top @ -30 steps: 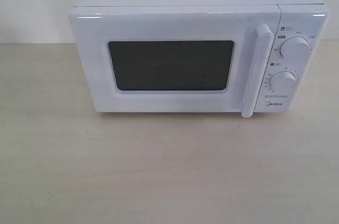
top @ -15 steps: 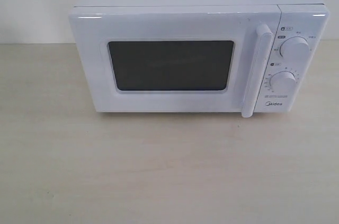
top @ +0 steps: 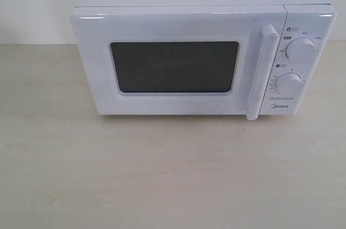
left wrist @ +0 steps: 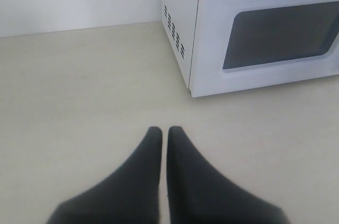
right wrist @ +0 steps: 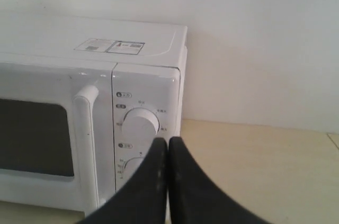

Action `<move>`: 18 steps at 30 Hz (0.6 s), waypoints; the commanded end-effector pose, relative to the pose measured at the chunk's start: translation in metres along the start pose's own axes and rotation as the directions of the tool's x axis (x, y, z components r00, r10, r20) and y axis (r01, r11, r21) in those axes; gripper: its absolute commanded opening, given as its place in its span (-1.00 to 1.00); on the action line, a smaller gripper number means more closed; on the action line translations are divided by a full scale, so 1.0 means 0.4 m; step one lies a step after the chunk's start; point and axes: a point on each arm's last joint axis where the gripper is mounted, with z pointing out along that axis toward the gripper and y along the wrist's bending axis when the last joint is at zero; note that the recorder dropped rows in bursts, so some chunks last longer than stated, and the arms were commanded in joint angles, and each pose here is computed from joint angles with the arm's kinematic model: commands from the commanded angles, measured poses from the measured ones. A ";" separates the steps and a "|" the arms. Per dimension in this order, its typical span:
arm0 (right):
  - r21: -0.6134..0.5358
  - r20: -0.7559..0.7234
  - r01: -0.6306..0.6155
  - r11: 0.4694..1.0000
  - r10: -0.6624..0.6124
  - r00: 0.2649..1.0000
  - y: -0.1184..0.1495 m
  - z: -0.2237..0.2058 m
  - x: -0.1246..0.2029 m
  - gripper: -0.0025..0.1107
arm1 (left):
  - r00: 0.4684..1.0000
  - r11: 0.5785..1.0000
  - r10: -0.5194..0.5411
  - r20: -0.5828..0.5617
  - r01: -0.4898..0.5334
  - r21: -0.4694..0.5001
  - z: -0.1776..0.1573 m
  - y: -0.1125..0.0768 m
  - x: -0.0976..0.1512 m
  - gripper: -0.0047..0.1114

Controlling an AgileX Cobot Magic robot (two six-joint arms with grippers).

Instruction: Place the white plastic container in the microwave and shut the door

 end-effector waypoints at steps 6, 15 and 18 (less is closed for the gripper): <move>0.008 -0.031 0.026 1.000 -0.025 0.999 0.000 -0.086 0.046 -0.96 | 1.000 1.000 -0.008 0.005 0.008 -0.002 -0.001 0.001 0.002 -0.84; 0.003 -0.072 0.003 1.000 -0.003 0.997 0.009 -0.063 0.180 -0.96 | 1.000 1.000 -0.008 0.005 0.008 -0.002 -0.001 0.001 0.002 -0.84; 0.005 -0.108 -0.028 1.000 0.028 0.994 0.010 -0.058 0.211 -0.96 | 1.000 1.000 -0.008 0.005 0.008 -0.002 -0.001 0.001 0.002 -0.84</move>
